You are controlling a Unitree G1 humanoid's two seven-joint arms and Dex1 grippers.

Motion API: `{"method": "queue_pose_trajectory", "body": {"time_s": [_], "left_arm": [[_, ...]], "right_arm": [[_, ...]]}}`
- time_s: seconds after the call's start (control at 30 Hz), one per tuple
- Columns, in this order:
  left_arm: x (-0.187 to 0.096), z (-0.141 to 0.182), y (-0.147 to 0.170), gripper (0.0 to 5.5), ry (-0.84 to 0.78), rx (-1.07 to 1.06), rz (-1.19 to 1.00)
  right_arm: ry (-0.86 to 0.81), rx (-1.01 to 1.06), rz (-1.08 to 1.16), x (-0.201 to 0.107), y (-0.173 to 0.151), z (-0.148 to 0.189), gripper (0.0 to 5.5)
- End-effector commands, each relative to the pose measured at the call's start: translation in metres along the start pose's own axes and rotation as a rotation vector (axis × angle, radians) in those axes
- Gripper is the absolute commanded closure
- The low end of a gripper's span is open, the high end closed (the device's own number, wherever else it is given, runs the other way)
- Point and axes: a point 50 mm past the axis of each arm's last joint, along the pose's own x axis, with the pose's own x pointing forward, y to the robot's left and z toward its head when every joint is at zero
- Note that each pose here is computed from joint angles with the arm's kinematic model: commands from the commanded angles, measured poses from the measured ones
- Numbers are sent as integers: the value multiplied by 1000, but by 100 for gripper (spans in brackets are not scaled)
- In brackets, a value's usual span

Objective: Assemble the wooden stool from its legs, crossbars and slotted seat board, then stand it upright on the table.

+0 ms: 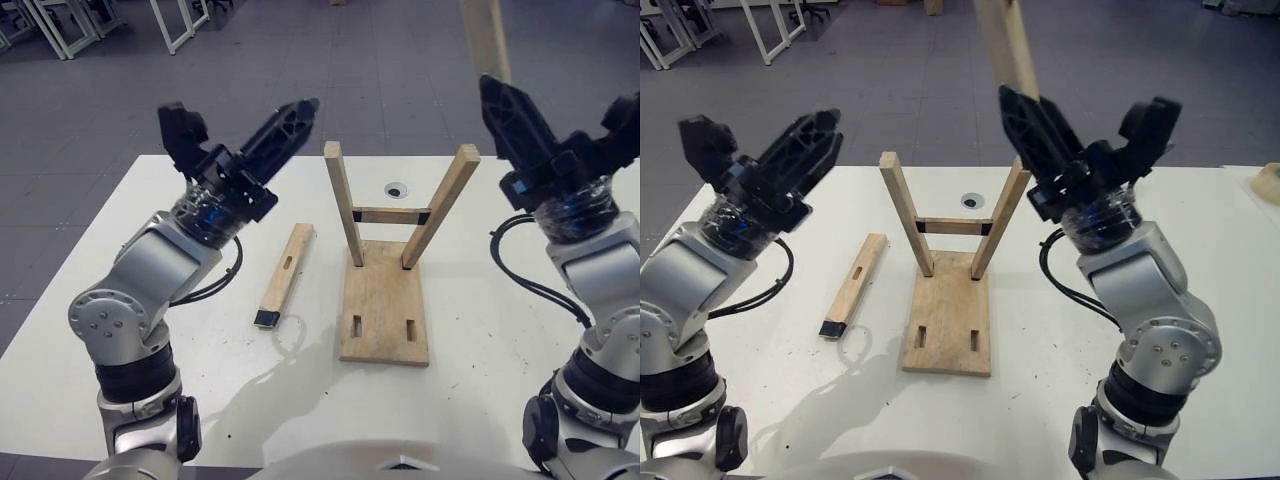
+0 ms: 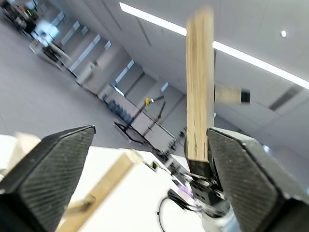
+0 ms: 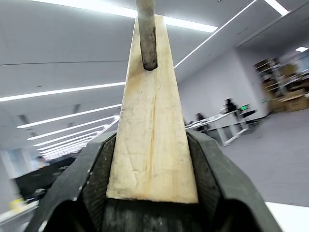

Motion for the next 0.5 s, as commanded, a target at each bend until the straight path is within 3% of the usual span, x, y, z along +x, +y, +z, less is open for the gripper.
{"method": "queue_pose_trajectory", "body": {"time_s": [0.03, 0.23, 0.5], "left_arm": [[0, -11, -8, 57, 101, -13, -84], [-5, -20, -20, 57, 139, -120, -219], [-6, -22, -28, 57, 128, -131, -324]], "right_arm": [[112, 165, 211, 7, 18, -14, 349], [187, 372, 383, 2, 26, -22, 349], [320, 451, 396, -12, 23, -44, 349]]}}
